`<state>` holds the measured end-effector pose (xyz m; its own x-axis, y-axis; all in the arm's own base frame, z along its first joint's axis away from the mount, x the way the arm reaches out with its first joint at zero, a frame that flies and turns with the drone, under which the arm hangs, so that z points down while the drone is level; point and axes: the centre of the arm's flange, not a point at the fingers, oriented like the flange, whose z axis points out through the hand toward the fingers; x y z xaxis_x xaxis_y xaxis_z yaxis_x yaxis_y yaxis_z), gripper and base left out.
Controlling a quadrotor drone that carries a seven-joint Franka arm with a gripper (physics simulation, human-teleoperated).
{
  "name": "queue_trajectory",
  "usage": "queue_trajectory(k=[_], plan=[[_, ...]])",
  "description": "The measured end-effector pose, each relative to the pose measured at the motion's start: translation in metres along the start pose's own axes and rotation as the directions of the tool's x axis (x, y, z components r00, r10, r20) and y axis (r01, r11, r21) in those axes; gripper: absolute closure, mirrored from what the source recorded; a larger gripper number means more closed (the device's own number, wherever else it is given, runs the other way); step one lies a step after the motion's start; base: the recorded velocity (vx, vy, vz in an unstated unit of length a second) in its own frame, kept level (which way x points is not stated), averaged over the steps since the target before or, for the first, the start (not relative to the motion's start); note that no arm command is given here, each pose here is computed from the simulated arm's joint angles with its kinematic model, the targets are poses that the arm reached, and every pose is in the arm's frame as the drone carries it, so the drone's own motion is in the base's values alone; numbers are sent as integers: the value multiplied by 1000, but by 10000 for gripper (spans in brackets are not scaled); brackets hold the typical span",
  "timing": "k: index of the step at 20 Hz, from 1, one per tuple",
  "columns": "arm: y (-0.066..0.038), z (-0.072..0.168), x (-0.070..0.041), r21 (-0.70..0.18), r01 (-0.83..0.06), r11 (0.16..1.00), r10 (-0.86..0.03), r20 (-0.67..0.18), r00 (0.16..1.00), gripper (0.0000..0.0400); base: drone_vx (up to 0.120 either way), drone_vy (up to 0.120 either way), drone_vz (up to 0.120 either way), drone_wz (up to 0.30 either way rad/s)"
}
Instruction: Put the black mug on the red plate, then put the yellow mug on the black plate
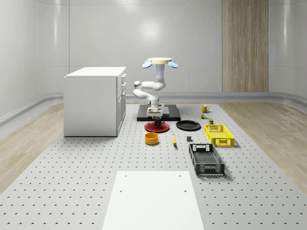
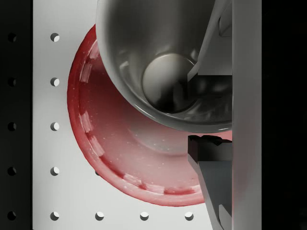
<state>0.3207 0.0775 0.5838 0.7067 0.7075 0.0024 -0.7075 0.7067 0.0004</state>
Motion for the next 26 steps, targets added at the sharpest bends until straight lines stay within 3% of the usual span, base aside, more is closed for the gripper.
queue_trajectory(k=[3, 8, 12, 26], plan=[[0, 1, 0, 0, 0, 1000, 0, 0, 1000, 98, 0, 0, 0, 0], [0, -12, 0, 0, 0, 1000, 0, 0, 1000, 28, 0, 0, 96, 0], [0, -18, 0, 0, 0, 1000, 0, 0, 1000, 10, -40, 50, 110, 0], [0, -23, 0, 0, 0, 1000, 0, 0, 1000, 0, -120, 120, 0, 0]])
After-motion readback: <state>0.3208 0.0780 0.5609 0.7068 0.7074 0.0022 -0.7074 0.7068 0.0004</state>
